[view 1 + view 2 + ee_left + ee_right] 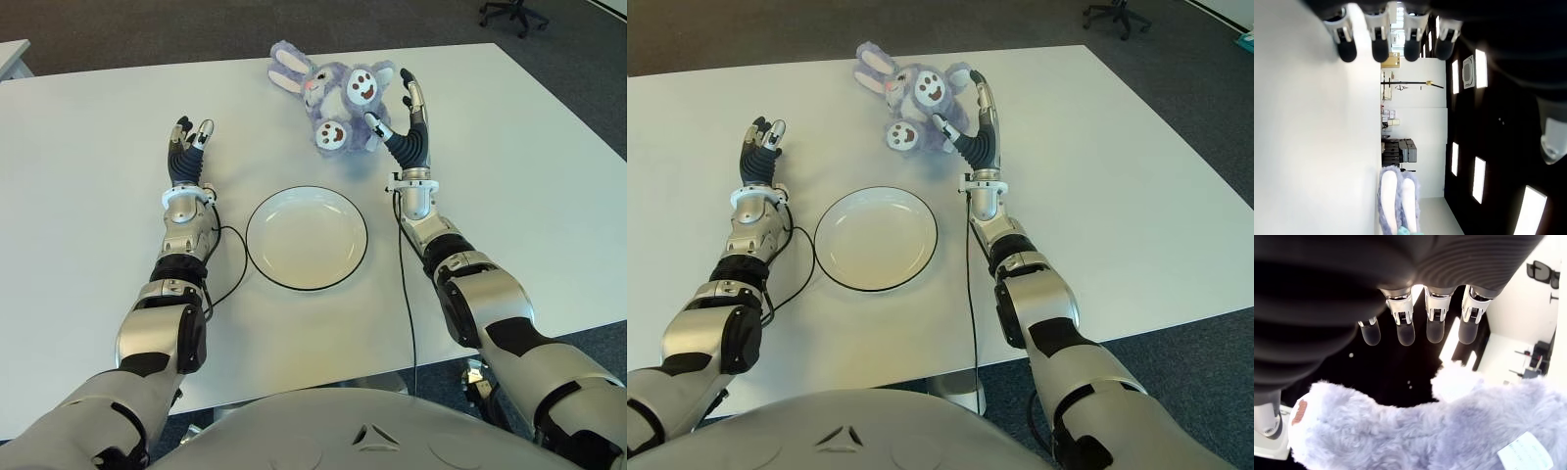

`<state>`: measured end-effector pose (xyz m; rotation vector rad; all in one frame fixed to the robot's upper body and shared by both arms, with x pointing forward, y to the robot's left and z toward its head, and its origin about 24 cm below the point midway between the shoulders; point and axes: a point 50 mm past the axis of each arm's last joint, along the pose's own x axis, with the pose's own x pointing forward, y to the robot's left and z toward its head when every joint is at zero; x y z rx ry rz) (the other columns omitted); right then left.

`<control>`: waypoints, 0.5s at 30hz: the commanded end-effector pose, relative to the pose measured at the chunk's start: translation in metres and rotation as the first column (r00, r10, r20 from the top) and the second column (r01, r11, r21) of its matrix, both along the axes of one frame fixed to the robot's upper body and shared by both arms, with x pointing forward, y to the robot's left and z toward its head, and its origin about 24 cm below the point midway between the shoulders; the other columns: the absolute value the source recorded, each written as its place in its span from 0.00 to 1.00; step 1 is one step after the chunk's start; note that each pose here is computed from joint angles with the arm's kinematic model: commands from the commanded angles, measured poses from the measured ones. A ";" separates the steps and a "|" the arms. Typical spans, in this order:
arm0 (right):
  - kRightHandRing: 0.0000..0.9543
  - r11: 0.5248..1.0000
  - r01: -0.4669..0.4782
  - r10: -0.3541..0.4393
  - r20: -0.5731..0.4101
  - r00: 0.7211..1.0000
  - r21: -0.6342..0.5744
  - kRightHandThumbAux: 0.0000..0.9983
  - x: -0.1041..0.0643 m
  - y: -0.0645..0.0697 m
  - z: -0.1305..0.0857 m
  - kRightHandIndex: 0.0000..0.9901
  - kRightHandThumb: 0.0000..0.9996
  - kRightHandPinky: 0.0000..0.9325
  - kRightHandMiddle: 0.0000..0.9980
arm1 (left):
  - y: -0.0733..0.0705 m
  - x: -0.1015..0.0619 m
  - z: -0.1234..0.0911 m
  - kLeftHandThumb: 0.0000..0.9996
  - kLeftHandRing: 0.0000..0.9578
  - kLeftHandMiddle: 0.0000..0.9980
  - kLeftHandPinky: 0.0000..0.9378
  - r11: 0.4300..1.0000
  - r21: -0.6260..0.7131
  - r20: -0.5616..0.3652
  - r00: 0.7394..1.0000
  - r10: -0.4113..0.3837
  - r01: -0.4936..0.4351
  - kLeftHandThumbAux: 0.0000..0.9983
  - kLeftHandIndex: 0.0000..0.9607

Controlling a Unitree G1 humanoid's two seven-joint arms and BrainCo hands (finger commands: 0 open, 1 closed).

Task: Put the doll into the plate.

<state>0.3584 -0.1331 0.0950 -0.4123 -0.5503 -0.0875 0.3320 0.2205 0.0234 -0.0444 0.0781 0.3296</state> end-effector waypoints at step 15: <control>0.00 0.998 -0.024 0.026 0.023 0.999 -0.065 0.40 0.001 0.006 0.005 0.00 0.20 0.00 0.00 | -0.008 -0.032 -0.054 0.00 0.05 0.06 0.01 0.998 -0.061 -0.228 0.974 -0.007 -0.007 0.44 0.00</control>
